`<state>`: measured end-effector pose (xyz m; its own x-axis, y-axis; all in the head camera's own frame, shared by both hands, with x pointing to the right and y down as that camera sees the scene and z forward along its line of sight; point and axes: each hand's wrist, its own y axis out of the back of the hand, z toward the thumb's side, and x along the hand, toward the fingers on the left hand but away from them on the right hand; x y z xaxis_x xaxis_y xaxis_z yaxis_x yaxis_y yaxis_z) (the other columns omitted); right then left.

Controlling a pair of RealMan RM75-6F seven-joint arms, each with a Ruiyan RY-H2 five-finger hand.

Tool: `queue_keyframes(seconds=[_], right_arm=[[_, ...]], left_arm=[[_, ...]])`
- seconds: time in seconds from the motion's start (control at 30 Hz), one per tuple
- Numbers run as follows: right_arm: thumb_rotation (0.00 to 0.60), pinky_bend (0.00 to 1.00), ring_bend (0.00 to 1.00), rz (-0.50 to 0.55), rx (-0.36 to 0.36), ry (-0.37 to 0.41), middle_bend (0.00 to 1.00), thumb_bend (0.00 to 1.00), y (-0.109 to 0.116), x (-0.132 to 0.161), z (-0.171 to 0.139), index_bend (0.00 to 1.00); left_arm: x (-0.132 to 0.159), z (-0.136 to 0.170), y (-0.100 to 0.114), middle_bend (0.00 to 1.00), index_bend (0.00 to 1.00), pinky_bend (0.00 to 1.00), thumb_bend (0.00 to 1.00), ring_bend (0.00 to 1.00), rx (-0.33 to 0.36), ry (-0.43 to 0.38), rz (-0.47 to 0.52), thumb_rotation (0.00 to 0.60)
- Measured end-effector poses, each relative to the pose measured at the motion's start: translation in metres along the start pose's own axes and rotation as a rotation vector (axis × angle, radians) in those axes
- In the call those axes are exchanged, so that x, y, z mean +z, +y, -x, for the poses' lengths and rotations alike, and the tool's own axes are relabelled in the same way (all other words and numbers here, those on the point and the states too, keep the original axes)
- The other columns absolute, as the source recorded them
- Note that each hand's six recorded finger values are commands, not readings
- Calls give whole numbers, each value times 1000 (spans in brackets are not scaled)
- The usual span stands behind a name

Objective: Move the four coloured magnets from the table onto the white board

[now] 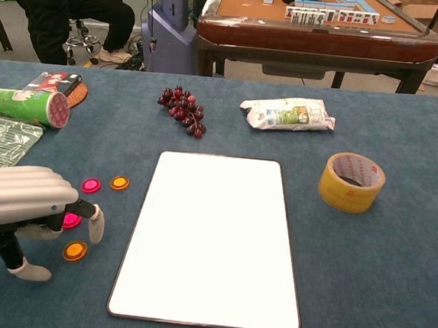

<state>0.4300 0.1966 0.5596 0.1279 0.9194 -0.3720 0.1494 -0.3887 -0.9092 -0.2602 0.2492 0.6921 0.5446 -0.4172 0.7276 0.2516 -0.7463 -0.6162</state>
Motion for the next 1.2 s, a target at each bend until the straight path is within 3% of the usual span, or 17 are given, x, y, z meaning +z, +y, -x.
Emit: queue_keyframes(seconds=[0.57,1.2], right_arm=[[600,443,314,-2,5,1,334,163,-1,0,1,389],[600,443,314,-2,7,0,334,163,-2,0,1,388]], left_arm=[[-4,-5,3,1000,472,1000,293,1000,24,19,-2,600],[1,-7,-1,1000,501,1000,297,1000,14,18,-14,600]])
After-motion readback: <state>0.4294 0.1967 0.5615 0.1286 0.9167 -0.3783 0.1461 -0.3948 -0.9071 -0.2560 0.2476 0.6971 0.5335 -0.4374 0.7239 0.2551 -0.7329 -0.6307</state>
